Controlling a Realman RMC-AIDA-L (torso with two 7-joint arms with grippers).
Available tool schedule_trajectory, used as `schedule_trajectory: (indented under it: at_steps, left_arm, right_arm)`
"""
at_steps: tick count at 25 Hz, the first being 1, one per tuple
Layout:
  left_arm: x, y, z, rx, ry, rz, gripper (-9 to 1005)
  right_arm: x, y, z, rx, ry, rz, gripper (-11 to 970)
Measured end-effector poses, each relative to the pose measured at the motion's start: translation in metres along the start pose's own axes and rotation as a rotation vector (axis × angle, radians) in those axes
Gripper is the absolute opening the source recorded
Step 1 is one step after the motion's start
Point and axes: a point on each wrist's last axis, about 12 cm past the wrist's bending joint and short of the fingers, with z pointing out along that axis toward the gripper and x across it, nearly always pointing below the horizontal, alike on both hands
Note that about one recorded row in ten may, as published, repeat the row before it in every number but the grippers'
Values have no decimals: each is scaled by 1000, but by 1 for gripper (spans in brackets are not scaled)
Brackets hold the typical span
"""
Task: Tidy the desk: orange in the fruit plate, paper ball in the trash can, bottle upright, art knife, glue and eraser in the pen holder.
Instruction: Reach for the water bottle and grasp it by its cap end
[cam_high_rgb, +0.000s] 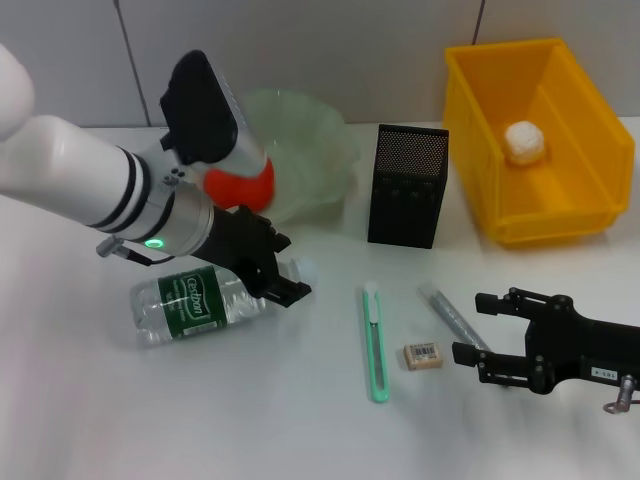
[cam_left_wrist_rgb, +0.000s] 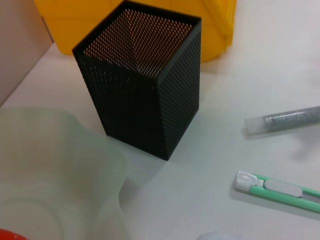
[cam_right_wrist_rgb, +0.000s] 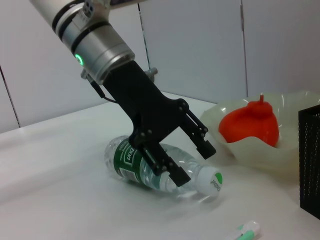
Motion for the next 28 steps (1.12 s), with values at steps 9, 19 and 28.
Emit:
schedule_trajectory:
  at_steps: [9,19,28]
  left_arm:
    - [6,-3,13,-21,25,11,718]
    - [9,-5,18,-39,41,39,699]
    - [7,-5,17,-36,25,43,556]
  right_arm:
    - [-1,0,0,-1,-2,1,776]
    - [-1,0,0,5,-8,7,776]
    - [-1,0,0,6,-12,10,776]
